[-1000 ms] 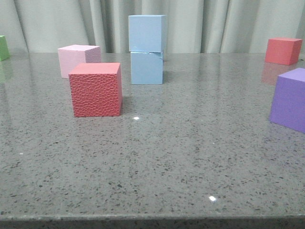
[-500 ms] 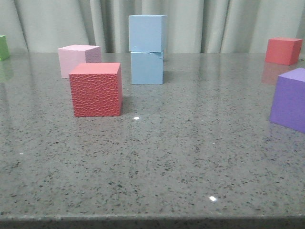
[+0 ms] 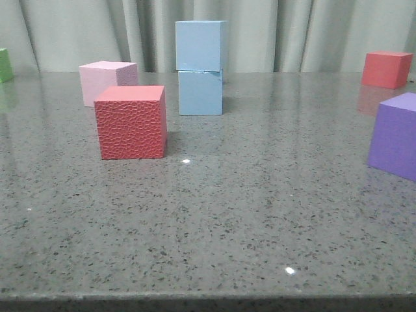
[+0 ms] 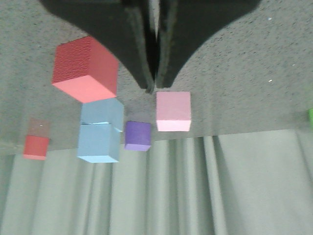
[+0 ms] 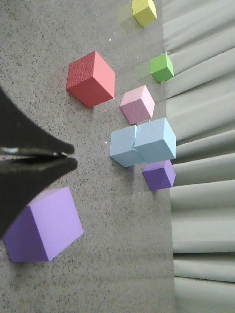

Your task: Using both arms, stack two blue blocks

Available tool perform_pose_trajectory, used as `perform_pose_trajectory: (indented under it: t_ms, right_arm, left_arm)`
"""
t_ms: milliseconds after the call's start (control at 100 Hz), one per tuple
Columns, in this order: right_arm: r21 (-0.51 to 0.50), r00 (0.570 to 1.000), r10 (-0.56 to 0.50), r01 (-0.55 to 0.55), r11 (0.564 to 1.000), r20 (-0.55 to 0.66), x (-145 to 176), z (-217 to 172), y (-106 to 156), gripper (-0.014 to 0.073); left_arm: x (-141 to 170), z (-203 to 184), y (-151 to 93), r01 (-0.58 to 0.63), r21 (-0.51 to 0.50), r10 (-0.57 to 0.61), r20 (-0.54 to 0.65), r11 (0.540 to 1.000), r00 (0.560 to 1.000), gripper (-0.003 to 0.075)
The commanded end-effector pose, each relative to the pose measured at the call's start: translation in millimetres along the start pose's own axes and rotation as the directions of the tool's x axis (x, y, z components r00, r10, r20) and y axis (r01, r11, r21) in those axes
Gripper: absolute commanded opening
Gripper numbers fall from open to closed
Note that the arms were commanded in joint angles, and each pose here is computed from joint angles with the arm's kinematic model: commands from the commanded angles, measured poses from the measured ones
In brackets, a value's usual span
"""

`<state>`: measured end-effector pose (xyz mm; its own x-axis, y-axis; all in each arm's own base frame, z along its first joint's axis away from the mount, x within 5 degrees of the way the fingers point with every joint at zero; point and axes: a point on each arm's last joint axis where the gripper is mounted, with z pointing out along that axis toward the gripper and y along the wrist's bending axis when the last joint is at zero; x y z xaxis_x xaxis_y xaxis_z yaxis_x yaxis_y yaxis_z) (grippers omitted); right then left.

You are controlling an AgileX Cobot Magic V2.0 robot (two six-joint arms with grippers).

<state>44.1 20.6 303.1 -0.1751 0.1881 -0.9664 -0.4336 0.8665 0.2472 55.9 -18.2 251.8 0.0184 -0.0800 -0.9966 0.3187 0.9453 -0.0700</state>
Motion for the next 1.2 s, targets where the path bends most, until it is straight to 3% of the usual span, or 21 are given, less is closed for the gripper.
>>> perform_pose_trajectory:
  t_ms: [0, 590, 1190]
  right_arm:
    - [-0.027, 0.995, -0.019, 0.022, 0.999, 0.094, -14, -2, 4, -0.0067]
    - [-0.027, 0.995, -0.019, 0.022, 0.999, 0.095, -14, -2, 4, -0.0067]
    - [-0.027, 0.995, -0.019, 0.022, 0.999, 0.094, -14, -2, 4, -0.0067]
  left_arm:
    - [-7, -3, 2, 0.005, -0.040, -0.001, 0.100, 0.999, 0.995, -0.0018]
    - [33, -10, 18, -0.044, -0.294, 0.085, 0.127, 0.955, 0.988, -0.0018]
    - [35, -10, 19, -0.038, -0.308, 0.076, 0.111, 0.951, 0.991, -0.0018]
